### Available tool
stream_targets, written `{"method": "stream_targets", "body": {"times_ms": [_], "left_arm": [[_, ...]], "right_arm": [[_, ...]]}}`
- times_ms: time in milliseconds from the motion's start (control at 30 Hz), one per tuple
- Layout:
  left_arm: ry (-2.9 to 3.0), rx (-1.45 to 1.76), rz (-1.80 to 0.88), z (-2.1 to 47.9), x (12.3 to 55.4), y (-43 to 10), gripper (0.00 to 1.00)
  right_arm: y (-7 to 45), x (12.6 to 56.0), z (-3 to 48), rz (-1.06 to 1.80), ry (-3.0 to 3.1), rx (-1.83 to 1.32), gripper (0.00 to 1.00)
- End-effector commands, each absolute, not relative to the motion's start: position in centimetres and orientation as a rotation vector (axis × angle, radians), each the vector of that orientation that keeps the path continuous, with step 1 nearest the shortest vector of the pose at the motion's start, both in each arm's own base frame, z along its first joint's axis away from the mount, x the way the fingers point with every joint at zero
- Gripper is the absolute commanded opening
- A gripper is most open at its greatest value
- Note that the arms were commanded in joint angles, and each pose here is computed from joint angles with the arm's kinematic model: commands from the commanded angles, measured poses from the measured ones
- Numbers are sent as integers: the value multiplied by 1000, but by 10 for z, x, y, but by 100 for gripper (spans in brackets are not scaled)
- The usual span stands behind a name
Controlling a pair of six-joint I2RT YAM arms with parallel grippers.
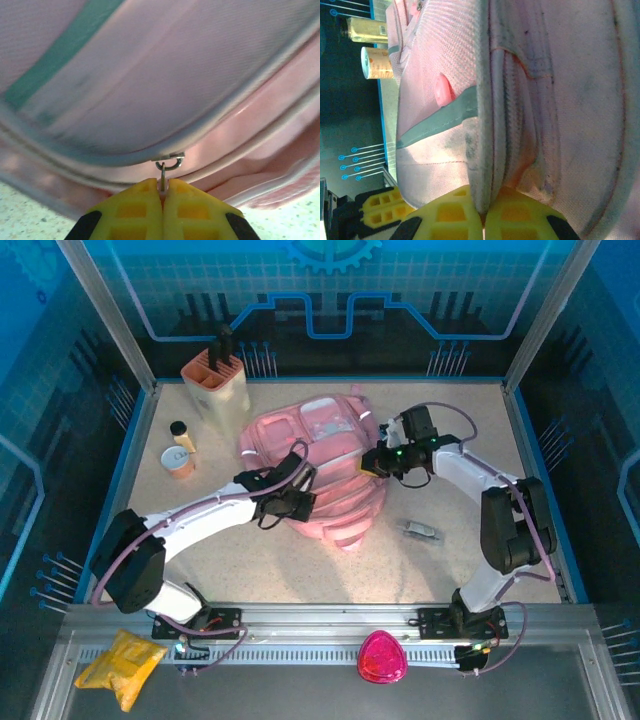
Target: Pack the student bag
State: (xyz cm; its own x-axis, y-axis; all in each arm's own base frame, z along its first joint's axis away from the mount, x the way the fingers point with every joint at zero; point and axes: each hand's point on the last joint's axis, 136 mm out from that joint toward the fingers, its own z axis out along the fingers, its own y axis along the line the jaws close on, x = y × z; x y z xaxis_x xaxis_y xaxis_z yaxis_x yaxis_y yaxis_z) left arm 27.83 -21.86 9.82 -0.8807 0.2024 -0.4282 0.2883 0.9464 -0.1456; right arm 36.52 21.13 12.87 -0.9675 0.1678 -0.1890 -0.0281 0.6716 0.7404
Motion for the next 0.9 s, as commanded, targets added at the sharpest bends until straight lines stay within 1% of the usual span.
{"method": "stream_targets", "body": {"times_ms": [0, 167, 300, 467, 600, 667, 700, 767, 800, 833, 867], "left_arm": [[2763, 346, -160, 87, 266, -184, 0], [2732, 203, -88, 76, 292, -155, 0], [2617, 227, -108, 78, 315, -158, 0], [2592, 132, -126, 77, 344, -149, 0], [2564, 140, -210, 84, 348, -160, 0], [2569, 119, -249, 87, 345, -163, 6], [2568, 105, -271, 88, 342, -164, 8], [2570, 84, -339, 92, 333, -169, 18], [2572, 74, -357, 93, 328, -170, 22], [2576, 55, -368, 94, 322, -170, 25], [2576, 38, -377, 96, 316, -170, 28]], "right_arm": [[189, 397, 137, 1034, 2573, 104, 0], [183, 400, 134, 953, 2584, 53, 0], [186, 399, 134, 951, 2579, 12, 0], [186, 396, 128, 927, 2608, -10, 0], [186, 396, 132, 928, 2601, -15, 0], [189, 393, 136, 954, 2590, -26, 0], [190, 390, 137, 964, 2588, -25, 6], [188, 384, 140, 964, 2582, -24, 25], [187, 380, 141, 954, 2585, -22, 32], [183, 375, 141, 936, 2594, -15, 40], [180, 369, 140, 920, 2603, -7, 45]]}}
